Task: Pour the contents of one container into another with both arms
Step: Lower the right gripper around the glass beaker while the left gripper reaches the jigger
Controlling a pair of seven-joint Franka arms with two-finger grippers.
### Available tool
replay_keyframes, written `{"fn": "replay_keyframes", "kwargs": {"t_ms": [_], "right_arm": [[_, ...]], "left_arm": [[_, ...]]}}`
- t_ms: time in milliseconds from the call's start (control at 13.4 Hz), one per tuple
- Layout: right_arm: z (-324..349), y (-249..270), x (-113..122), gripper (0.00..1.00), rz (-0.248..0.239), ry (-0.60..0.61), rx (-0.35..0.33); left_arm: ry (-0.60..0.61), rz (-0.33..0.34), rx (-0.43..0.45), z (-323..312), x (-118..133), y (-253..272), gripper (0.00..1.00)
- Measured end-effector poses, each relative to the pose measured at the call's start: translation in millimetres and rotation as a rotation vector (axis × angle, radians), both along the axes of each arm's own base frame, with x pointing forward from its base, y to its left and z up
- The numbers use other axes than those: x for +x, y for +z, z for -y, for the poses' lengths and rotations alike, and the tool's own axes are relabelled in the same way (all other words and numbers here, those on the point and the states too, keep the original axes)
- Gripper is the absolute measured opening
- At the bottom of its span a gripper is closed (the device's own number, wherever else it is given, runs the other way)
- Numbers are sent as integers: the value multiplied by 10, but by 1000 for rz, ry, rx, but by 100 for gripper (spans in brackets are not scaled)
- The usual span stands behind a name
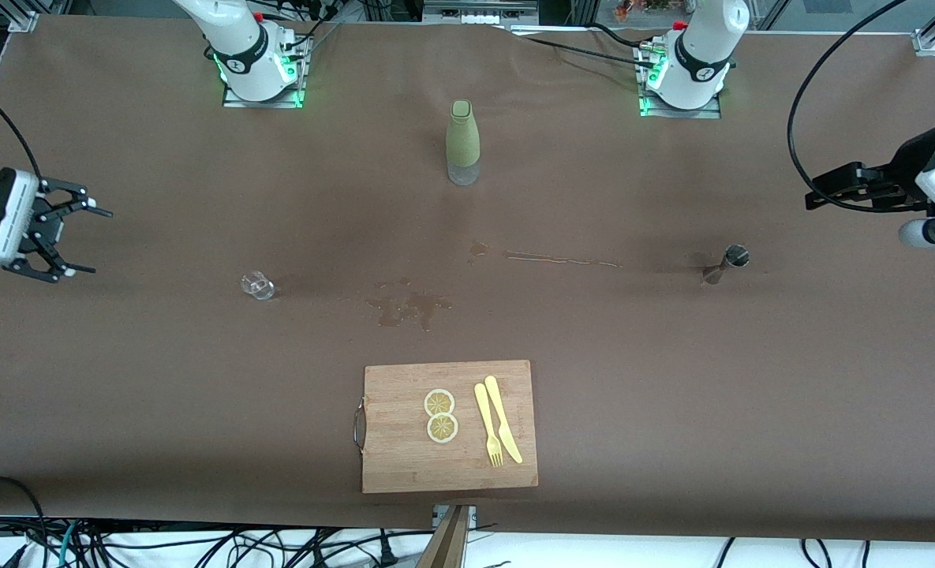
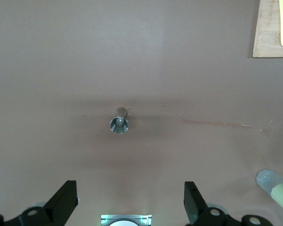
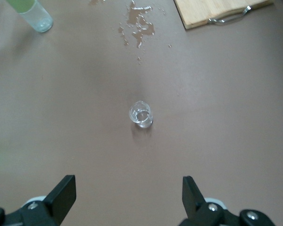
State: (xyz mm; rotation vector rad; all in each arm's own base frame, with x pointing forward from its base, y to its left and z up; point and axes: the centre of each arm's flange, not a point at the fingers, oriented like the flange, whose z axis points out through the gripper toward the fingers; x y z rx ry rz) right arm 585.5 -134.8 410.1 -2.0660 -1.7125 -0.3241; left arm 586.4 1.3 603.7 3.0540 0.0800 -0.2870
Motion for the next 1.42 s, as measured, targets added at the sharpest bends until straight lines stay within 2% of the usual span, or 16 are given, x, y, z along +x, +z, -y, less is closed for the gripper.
{"fn": "replay_keyframes", "kwargs": {"t_ms": [75,224,448,673,897,1046,1420], "right_arm": [[49,-216,28,100,12,25,51],[124,-703,72,100,51,77,165],[236,-1728,46,100,91,67,364],[112,-2593,-74,100,82,40,517],[-75,-2911,-84,100,98,35,591],[-208,-2994,-69,100,108,39,623],[-505,-3146,-46,100,124,42,689]], "left_arm": [[-11,-6,-6,-97,17,-43,100],[-115,-19,-42,-354,71,-196,100],[-245,-35,-160,-785,146,-523,100],[-436,-27,-302,-975,222,-879,100],[-606,5,-494,-1256,194,-1380,100],[-695,61,-643,-1569,68,-1804,100],[-897,197,-905,-1999,-216,-2683,100]]}}
